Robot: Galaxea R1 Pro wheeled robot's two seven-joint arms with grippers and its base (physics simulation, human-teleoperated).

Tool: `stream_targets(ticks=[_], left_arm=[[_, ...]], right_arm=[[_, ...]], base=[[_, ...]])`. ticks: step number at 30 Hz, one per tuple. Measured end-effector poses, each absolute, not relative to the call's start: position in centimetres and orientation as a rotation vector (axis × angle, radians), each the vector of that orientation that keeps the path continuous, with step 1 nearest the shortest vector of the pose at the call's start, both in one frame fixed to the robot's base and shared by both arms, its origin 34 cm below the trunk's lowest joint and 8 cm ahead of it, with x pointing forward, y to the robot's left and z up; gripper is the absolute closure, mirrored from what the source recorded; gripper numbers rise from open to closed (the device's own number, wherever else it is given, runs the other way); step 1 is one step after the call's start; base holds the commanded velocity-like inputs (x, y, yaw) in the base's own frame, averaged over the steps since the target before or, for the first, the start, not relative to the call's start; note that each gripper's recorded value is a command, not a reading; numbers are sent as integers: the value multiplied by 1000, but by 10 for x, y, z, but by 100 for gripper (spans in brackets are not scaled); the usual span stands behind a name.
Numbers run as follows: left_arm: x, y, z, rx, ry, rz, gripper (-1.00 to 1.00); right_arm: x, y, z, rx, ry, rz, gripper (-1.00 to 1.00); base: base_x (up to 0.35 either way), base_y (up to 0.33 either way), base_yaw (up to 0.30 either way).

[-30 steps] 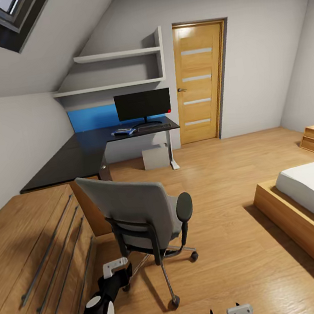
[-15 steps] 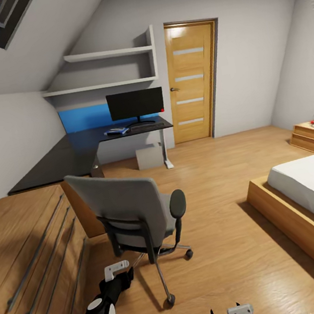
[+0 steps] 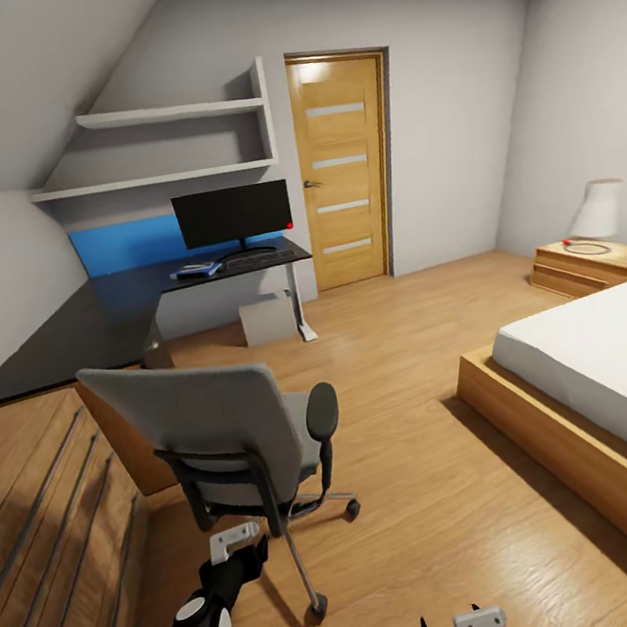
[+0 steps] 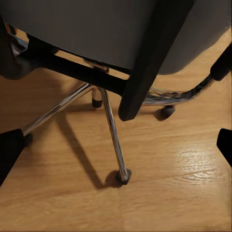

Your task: In the bedroom, organize the workspace by keeping the computer under the desk, ensuring the monitor is on the desk, placing the keyboard on the desk next to the monitor, placing the mouse on the desk next to the keyboard, moving the folder from the swivel chair onto the desk next to the mouse, stacking the notebook on top of the folder with the pen on top of the notebook, and positioning the swivel chair next to the desk.

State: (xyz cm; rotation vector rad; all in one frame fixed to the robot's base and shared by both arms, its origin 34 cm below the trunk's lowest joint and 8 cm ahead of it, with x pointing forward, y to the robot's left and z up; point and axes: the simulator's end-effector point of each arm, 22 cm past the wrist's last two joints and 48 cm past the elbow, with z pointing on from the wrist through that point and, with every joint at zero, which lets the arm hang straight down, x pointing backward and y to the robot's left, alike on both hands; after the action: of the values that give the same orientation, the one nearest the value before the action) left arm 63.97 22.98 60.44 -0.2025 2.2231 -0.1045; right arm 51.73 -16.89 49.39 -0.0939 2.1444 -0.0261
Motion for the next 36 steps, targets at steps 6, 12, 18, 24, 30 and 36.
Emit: stream_targets(ticks=[6,12,18,24,30,36], left_arm=[[637,228,599,-202,2236,-107,-100],[636,228,598,-203,2237,-107,-100],[635,227,596,-203,2231,-108,-100],[636,227,596,-200,2213,-105,-100],[637,227,596,-199,2208,-106,-100],[637,227,596,-198,2207,-106,-100]], right_arm=[[521,-171,499,-86,2113,-24,-100],[530,-176,520,-47,2005,-22,-100],[530,-190,529,-23,1944,-48,-100],[528,-193,529,-21,1936,-54,-100],[528,-194,529,-17,1935,-57,-100],[528,-193,530,-18,1934,-55,-100]], base=[[0,0,-46],[0,0,-7],[0,0,-1],[0,0,0],[0,0,0],[0,0,0]])
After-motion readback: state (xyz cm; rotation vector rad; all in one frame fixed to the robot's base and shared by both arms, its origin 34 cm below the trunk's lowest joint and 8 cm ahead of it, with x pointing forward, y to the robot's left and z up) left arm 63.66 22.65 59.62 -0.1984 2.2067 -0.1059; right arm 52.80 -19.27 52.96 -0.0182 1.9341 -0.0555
